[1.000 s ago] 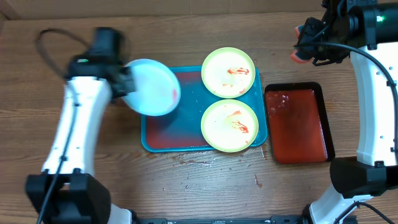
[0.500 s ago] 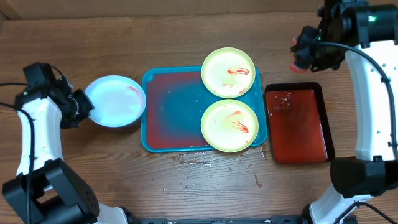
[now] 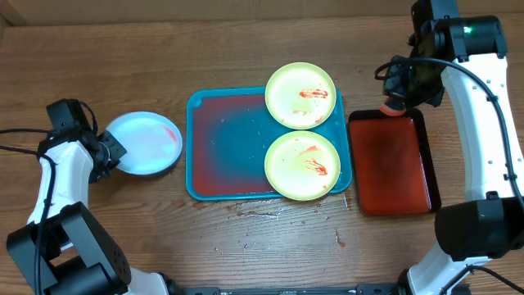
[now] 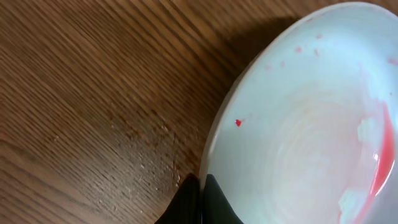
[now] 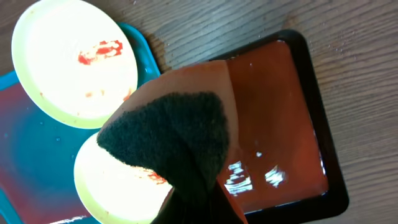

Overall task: Clean dirty plates on tray and stack at the side
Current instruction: 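Carry the blue plate left off the tray and set it on the table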

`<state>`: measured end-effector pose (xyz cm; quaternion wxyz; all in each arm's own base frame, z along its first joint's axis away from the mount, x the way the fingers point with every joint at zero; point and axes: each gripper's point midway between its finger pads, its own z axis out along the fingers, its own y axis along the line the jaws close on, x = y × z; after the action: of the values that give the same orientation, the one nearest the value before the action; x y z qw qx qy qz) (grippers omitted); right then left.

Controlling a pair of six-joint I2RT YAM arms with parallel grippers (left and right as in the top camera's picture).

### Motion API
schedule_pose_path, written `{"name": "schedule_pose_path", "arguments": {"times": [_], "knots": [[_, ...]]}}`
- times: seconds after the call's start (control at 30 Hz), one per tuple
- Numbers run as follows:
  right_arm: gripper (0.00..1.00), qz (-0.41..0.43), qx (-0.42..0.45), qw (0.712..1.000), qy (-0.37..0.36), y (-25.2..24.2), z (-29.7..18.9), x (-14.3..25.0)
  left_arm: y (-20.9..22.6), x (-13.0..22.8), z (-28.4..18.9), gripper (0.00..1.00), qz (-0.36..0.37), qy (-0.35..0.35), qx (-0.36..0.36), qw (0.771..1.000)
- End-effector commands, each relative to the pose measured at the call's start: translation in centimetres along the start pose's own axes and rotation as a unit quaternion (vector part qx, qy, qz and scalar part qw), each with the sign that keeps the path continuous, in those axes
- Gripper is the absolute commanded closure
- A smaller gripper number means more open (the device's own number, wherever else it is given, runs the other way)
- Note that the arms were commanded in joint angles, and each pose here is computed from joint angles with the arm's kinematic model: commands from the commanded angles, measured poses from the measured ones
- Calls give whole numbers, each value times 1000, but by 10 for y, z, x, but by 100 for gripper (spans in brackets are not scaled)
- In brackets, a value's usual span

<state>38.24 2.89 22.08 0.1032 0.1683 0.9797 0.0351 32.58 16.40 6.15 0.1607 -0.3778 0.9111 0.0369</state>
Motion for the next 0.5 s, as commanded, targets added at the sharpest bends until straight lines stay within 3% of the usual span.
{"name": "schedule_pose_path", "arguments": {"times": [0.0, 0.2, 0.47], "knots": [[96, 2, 0, 1000, -16, -5, -9, -4, 14, -8, 2, 96, -52, -22, -40, 998], [96, 2, 1, 1000, -15, -5, -9, -3, 21, -14, 10, 96, -67, -30, -50, 996], [96, 0, 1, 1000, -15, -5, -9, -3, 30, 11, 52, 96, -63, 36, -74, 995]]}}
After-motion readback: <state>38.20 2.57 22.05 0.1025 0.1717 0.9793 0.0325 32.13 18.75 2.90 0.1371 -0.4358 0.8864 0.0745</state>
